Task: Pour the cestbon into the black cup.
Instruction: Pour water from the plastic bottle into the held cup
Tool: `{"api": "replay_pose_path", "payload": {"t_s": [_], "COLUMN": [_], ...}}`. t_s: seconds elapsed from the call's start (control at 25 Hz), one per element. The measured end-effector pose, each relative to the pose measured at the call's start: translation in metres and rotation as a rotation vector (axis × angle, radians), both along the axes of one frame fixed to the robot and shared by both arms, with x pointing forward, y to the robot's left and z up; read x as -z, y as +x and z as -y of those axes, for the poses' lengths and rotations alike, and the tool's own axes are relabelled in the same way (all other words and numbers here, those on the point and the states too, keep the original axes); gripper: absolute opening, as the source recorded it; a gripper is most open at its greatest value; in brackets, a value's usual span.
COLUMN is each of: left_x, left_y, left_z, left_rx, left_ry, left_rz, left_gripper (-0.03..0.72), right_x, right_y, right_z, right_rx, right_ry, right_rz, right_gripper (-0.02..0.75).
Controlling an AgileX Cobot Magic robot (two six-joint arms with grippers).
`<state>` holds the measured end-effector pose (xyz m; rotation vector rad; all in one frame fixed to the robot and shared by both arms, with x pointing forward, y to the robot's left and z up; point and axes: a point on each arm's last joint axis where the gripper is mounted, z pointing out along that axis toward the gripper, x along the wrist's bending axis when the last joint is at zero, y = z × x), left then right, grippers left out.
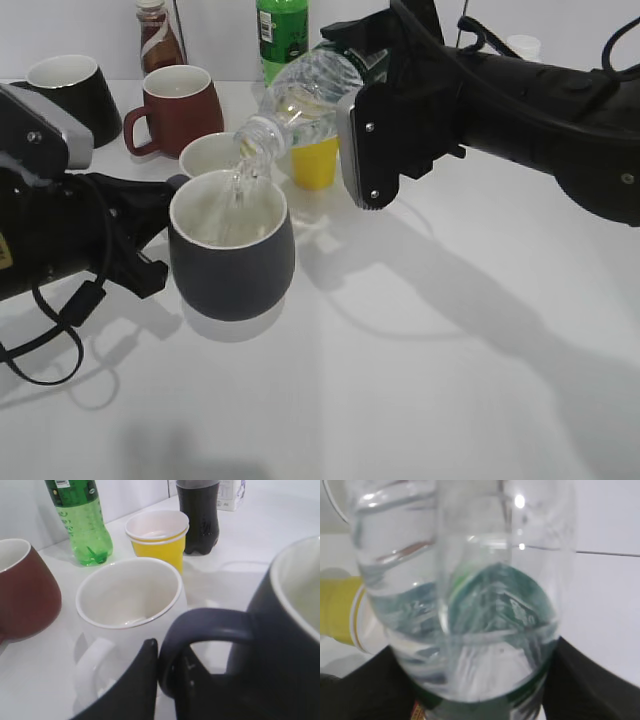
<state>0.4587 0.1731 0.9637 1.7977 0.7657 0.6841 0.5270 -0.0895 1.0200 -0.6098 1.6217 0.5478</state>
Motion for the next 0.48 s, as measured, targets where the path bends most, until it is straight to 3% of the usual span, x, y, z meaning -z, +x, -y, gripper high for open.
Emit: {"api": "replay_pose_path", "payload": {"t_s": [0.2, 0.36, 0.48], "left_x": [0.0000, 0.0000, -0.0009], "left_y": [0.0000, 0.0000, 0.0002], "left_z": [0.0000, 0.0000, 0.0002], "left_rx": [0.000, 0.000, -0.001], "left_ry": [0.000, 0.000, -0.008], "left_rz": [0.000, 0.000, 0.007], "left_gripper": [0.052, 0.052, 0.052], "right_x": [-0.0004, -0.0003, 0.0037], "right_y": [0.0012, 0.0024, 0.0016], "right_z": [0.0013, 0.0027, 0.0024], "right_rx": [0.025, 0.067, 0.092], "right_ry": [0.031, 0.162, 0.267], "right_rz": [-0.022, -0.136, -0.291], "right_gripper": [0.477, 0.477, 0.477]}}
